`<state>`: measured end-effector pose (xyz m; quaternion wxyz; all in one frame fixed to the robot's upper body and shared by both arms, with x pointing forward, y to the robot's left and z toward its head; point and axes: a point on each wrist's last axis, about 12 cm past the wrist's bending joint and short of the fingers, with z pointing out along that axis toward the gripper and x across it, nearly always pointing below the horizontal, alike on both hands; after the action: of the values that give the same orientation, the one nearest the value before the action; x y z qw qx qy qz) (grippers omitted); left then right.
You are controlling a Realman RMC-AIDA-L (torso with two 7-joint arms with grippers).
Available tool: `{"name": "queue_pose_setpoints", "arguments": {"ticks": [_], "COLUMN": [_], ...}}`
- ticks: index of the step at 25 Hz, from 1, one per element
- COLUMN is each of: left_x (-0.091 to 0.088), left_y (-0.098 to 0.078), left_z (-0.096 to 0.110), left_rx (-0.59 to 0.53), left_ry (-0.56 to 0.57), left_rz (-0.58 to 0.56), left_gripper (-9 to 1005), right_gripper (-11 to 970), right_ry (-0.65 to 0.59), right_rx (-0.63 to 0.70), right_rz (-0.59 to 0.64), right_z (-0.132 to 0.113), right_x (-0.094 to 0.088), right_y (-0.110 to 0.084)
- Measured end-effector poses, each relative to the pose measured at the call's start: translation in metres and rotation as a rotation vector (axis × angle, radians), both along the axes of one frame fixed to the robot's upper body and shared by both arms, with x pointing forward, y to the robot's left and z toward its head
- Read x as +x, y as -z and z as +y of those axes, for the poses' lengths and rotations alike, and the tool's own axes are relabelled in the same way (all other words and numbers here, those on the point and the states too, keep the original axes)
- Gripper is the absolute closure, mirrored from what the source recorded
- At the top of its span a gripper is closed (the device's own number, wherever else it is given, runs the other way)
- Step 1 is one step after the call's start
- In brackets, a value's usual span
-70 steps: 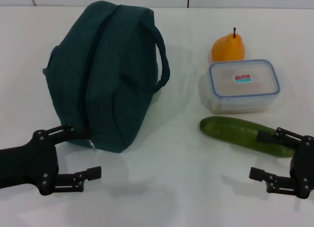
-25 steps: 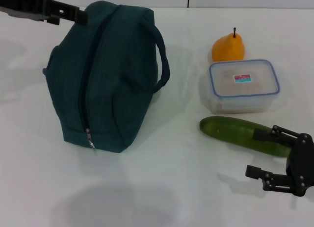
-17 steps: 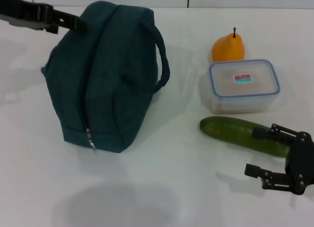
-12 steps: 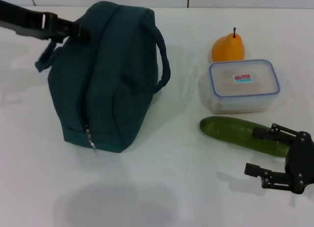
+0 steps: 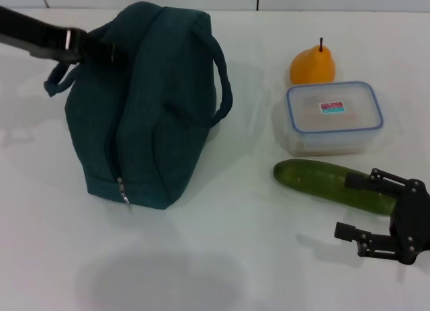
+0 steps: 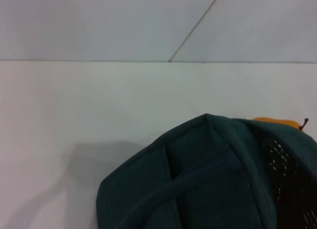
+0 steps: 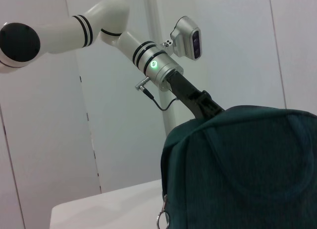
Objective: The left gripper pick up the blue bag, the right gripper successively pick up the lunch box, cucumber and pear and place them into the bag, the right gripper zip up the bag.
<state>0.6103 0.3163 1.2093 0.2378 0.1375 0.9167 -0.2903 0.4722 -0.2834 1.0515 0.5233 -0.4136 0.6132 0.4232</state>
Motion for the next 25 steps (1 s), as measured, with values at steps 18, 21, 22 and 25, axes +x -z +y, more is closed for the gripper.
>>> {"name": "queue_pose_setpoints", "arguments": {"ticks": [18,21,22,25], "left_x": [-0.0022,-0.0025,-0.0026,-0.0034], "left_y": [0.0044,0.0046,0.0045,0.0021], "left_z": [-0.0031,-0.0028,-0.0029,-0.0008], "left_rx": [0.029,0.021,0.017,-0.021], "left_ry": [0.037,0.034,0.035,0.018], "left_rz": [-0.001,0.003,0.003,0.002], "left_gripper": [710,791,822,917], "right_gripper": [132,131,131,131], "right_ry": [0.002,0.004,0.005,0.014], "right_rx": [0.003,0.004,0.005,0.016], "right_rz": [0.007,0.008,0.009,0.011], "right_z": [0.0005,0.0004,0.0003,0.0002], "right_x": [-0.0007,-0.0007,-0.0007,-0.0003], "right_y": [0.0011,0.0011,0.0010,0.0005]}}
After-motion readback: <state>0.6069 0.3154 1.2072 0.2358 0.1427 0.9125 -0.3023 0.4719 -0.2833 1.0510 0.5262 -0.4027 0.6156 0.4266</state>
